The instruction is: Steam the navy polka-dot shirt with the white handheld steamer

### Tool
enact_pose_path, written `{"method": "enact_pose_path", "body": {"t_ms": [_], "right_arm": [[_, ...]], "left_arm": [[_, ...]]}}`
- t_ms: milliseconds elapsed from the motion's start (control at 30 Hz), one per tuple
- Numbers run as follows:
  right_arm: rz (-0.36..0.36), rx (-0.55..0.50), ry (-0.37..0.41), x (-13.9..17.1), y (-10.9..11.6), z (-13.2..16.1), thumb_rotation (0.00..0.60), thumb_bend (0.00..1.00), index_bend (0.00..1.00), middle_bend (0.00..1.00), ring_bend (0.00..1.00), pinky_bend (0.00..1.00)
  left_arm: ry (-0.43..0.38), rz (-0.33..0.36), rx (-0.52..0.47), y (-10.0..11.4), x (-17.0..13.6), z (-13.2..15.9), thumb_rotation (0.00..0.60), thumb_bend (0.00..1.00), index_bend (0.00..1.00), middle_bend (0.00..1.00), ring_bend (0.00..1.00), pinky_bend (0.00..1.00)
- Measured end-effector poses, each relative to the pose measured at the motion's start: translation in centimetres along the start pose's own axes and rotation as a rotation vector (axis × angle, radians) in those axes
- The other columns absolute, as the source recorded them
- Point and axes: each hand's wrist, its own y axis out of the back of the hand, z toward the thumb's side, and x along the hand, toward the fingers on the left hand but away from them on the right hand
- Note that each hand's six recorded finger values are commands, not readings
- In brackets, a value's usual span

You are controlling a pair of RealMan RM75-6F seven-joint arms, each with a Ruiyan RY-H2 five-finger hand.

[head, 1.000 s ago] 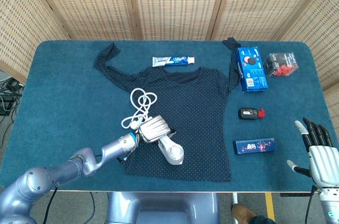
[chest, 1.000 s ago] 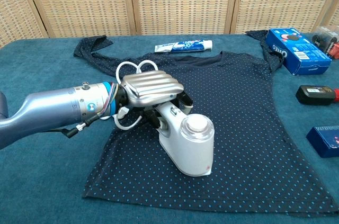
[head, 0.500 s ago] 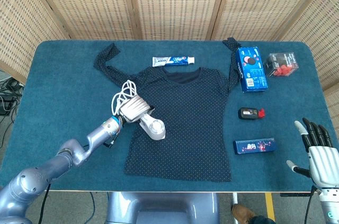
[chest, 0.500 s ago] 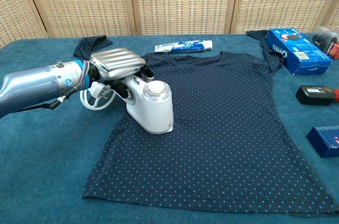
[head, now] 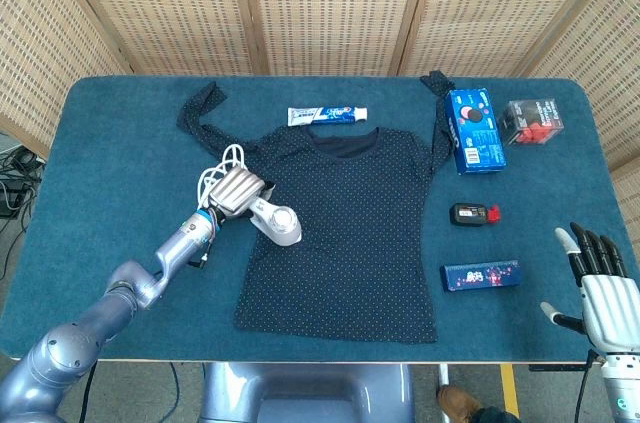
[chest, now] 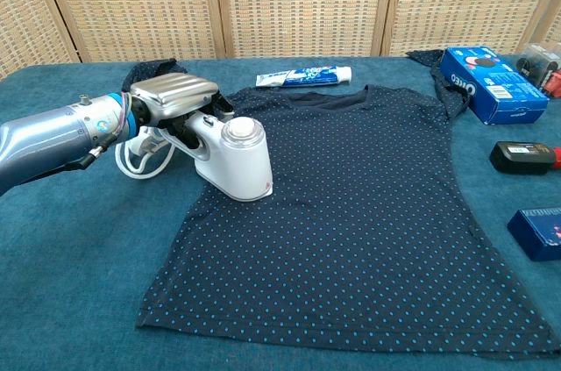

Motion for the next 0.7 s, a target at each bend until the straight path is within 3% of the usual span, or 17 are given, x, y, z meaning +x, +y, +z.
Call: {"method": "enact_pose_path", "body": {"t_ms": [267, 700], "right_arm": [[0.001, -0.001, -0.002, 0.0, 0.0, -0.1, 0.6, 0.0, 0.0, 0.0, 0.0, 0.0], [-0.003, -0.007, 0.001, 0.0, 0.2, -0.1, 0.6, 0.0, 0.0, 0.0, 0.0, 0.0]], "left_arm": [[-0.097, -0.006, -0.032, -0.8, -0.1, 3.2, 0.6, 0.56, 1.0, 0.84, 0.73, 0.79], [-0.331, -0.028, -0.081, -1.7, -1.4, 10.9, 0.6, 0.56, 1.0, 0.84, 0.73, 0.79]]}}
